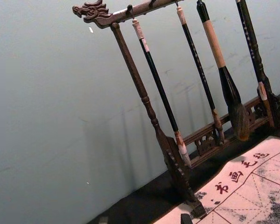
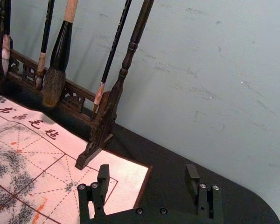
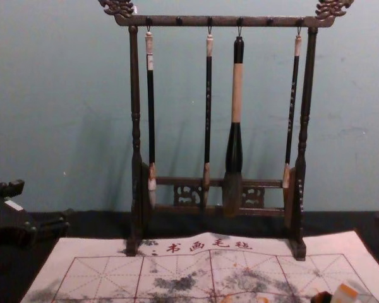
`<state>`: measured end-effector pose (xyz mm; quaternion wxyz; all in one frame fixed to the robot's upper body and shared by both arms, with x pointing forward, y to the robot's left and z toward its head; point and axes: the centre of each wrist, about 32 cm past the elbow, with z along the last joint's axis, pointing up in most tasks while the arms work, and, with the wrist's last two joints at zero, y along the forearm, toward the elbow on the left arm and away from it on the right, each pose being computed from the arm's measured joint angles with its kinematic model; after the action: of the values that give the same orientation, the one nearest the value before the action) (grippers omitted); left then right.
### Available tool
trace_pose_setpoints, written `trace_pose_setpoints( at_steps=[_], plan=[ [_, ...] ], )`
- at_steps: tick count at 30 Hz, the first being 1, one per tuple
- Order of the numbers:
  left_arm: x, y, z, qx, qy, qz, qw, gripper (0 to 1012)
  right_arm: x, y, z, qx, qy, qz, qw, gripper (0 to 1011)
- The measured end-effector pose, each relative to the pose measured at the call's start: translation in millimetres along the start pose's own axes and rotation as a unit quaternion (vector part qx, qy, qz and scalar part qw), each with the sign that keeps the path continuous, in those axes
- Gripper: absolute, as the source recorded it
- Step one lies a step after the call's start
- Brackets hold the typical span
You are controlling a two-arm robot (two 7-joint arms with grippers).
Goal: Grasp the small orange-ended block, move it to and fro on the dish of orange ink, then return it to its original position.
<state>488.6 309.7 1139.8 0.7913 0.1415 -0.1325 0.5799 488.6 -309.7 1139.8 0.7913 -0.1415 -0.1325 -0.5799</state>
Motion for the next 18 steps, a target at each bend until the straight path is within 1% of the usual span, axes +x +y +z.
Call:
trace_pose_setpoints(
  at_steps=[18],
  plan=[
    [0.0, 0.0, 0.0, 0.0, 0.0, 0.0, 1.0, 1001, 0.2, 0.0, 0.0, 0.0, 0.0, 0.0, 1.0, 1000]
  ],
)
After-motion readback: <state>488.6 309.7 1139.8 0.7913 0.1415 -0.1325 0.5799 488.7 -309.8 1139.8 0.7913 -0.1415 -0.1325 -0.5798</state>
